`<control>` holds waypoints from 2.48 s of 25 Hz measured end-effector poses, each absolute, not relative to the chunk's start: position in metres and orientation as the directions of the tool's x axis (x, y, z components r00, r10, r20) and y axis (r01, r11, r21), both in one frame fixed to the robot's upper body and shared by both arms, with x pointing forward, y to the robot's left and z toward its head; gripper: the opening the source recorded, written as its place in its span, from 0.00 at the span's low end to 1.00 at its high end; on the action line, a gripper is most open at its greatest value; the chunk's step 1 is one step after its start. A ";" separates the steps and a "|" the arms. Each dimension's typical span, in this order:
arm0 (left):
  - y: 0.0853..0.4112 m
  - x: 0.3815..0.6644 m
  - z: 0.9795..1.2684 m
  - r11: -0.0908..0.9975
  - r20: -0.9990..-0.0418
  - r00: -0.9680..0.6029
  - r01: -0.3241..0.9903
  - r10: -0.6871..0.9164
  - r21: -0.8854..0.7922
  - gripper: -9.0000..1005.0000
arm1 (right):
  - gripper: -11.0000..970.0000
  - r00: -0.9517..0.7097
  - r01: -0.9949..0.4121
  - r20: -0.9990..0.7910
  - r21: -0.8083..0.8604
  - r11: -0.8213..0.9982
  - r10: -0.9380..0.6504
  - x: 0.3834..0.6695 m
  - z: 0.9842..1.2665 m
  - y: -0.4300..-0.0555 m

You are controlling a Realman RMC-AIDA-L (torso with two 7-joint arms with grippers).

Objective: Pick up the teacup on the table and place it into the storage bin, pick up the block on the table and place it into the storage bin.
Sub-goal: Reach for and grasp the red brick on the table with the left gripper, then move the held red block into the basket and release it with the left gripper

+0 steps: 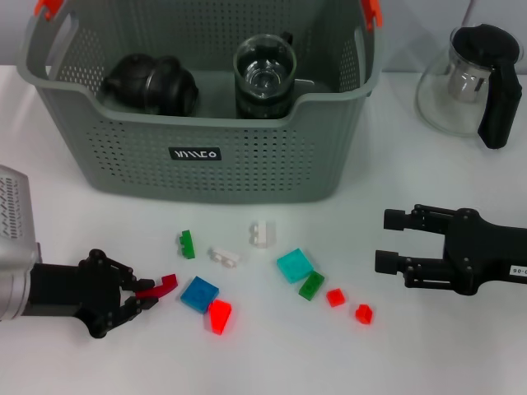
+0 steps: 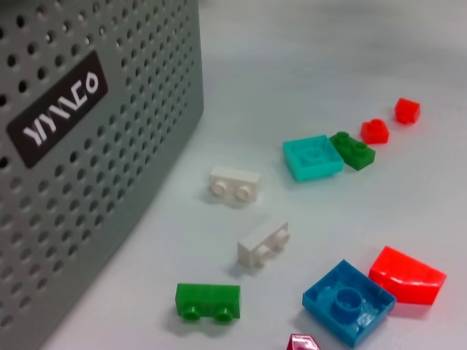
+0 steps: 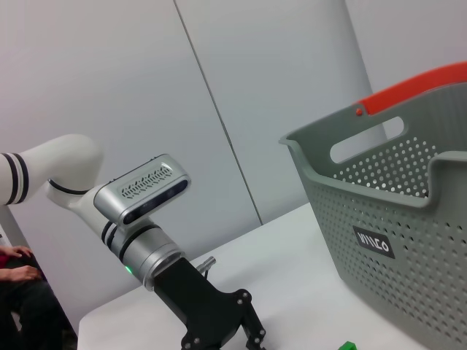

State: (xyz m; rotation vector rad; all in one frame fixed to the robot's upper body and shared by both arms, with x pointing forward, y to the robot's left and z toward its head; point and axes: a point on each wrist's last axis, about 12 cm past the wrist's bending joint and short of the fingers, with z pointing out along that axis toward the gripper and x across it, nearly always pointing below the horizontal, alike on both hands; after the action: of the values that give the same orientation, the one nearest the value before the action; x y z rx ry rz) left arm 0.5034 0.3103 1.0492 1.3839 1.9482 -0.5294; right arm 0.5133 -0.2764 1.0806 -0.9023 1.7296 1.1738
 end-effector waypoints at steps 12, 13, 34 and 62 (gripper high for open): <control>0.314 0.505 1.061 0.384 -0.735 -0.252 0.923 0.629 0.012 0.16 | 0.85 -0.390 -0.889 -0.915 0.345 0.300 -0.103 0.513 1.081 -0.276; 0.314 0.505 1.063 0.381 -0.737 -0.252 0.924 0.628 0.009 0.16 | 0.85 -0.390 -0.889 -0.915 0.345 0.300 -0.103 0.513 1.081 -0.276; 0.315 0.527 1.153 0.166 -0.903 -0.157 0.981 0.401 -0.097 0.16 | 0.85 -0.387 -0.893 -0.917 0.344 0.291 -0.103 0.512 1.081 -0.276; 0.202 0.655 1.225 0.499 -0.836 -0.211 0.863 0.507 0.084 0.16 | 0.85 -0.378 -0.895 -0.921 0.336 0.294 -0.098 0.514 1.082 -0.274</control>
State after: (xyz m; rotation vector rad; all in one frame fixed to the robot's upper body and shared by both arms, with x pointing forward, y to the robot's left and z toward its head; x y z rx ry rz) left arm 0.6555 0.2019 1.2249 1.1373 1.8713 -0.5138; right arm 0.5139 -0.2744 1.0821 -0.9078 1.7112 1.1769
